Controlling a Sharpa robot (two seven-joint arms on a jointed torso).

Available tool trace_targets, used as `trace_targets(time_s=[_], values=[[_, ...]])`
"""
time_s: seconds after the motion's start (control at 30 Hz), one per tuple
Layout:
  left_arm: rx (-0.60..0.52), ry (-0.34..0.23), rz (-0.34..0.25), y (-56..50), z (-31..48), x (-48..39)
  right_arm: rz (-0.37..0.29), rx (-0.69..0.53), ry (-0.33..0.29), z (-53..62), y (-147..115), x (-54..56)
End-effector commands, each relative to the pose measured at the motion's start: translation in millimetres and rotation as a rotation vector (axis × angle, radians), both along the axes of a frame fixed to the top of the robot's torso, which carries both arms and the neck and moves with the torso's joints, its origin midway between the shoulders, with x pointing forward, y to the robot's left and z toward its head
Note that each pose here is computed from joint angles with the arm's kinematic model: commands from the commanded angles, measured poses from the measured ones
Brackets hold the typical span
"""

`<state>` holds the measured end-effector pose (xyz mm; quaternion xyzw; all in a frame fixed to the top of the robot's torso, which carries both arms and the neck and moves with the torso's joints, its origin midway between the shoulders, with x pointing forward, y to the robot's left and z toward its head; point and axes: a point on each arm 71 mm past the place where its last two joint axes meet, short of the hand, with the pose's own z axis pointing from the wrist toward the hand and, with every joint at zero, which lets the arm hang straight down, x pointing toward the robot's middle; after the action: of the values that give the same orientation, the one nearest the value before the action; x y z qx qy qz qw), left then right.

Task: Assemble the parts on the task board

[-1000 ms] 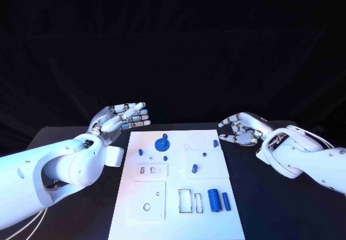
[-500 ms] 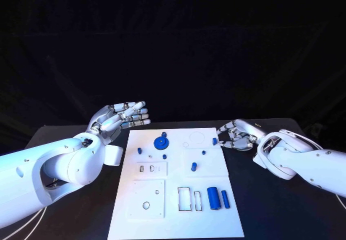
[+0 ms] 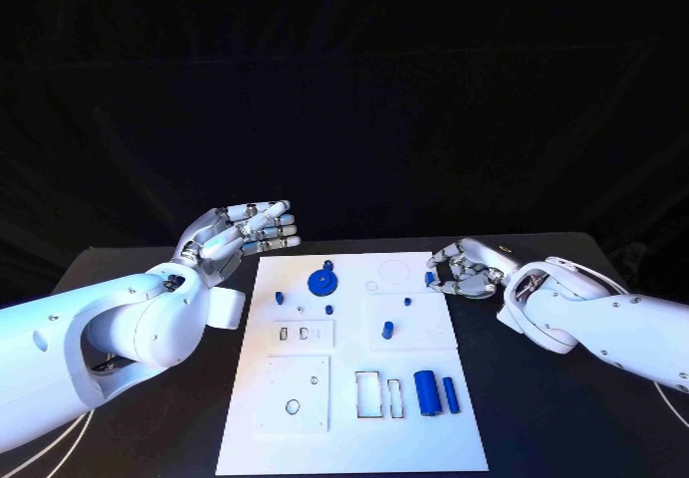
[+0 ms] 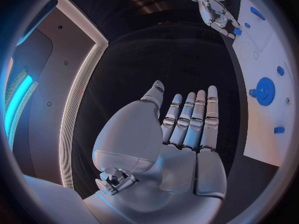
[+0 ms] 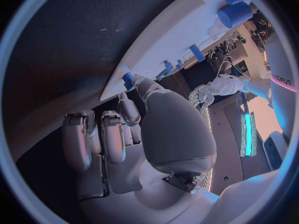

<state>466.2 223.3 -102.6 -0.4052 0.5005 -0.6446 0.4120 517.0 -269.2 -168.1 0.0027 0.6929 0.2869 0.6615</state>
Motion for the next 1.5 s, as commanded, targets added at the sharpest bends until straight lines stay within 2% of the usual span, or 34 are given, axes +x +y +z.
trace_targets(time_s=[0.03, 1.0, 1.27, 1.5], values=[[-0.010, -0.007, -0.022, -2.4, 1.0, -0.8, -0.004, -0.005, 0.016, -1.7, 0.9, 1.6], [-0.007, -0.003, -0.018, -2.1, 0.8, -0.9, 0.001, -0.017, 0.032, -4.0, 8.5, 3.8], [-0.006, 0.000, -0.017, -1.8, 0.6, -0.8, -0.028, 0.019, -0.006, -0.3, 7.5, 3.9], [-0.004, 0.002, -0.014, -0.5, 0.1, 0.6, -0.065, 0.057, 0.000, 5.0, 12.5, -1.1]])
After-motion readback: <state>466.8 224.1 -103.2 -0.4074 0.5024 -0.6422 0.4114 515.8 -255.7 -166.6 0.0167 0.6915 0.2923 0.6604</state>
